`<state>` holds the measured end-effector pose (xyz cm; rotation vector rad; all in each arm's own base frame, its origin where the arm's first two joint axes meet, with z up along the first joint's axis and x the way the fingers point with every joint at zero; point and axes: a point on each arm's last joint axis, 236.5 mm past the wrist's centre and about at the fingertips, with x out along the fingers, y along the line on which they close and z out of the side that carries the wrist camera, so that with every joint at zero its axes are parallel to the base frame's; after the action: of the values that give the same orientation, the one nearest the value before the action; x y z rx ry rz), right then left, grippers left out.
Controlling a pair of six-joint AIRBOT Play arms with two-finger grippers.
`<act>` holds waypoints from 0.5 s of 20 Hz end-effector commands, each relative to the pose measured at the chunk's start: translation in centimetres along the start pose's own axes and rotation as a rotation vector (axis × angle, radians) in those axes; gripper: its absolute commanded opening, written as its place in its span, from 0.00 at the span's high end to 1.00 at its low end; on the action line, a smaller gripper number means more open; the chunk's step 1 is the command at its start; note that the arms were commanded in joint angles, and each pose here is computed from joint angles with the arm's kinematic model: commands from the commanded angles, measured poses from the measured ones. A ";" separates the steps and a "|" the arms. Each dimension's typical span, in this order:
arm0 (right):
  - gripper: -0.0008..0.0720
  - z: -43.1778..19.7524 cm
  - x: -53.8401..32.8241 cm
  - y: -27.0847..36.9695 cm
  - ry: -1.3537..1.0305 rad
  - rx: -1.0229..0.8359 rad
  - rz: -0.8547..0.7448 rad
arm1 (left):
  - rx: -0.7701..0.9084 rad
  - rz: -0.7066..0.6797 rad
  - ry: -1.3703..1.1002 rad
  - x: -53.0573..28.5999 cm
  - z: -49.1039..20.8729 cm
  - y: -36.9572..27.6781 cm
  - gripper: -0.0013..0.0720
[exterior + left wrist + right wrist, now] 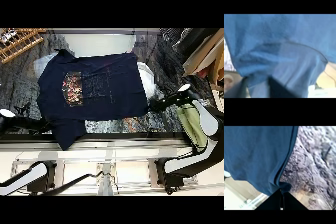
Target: Fold the clothes and pants, and hang the long-sleeved shirts on hangers.
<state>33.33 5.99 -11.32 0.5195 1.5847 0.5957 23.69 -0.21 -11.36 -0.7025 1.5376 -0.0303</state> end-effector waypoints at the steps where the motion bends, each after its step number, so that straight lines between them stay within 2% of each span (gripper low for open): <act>1: 0.97 0.3 -0.2 1.0 -0.015 -0.011 0.008 | -0.034 -0.049 -0.090 0.2 1.9 -1.0 0.97; 4: 0.97 0.1 -3.1 3.4 -0.055 -0.086 -0.010 | 0.043 -0.204 -0.122 -3.6 2.8 -5.3 0.98; 6: 0.97 -0.1 -7.1 7.0 -0.139 -0.208 -0.041 | 0.131 -0.345 -0.216 -9.9 4.1 -9.6 0.98; 8: 0.97 -0.3 -13.4 12.3 -0.291 -0.373 -0.120 | 0.236 -0.538 -0.414 -20.1 5.2 -15.2 0.98; 10: 0.97 -1.3 -22.0 19.2 -0.542 -0.574 -0.264 | 0.393 -0.804 -0.695 -33.9 3.5 -21.6 0.97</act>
<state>35.46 6.11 5.96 0.2266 1.1852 0.6430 33.90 0.28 9.99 -0.8560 0.9253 -0.3256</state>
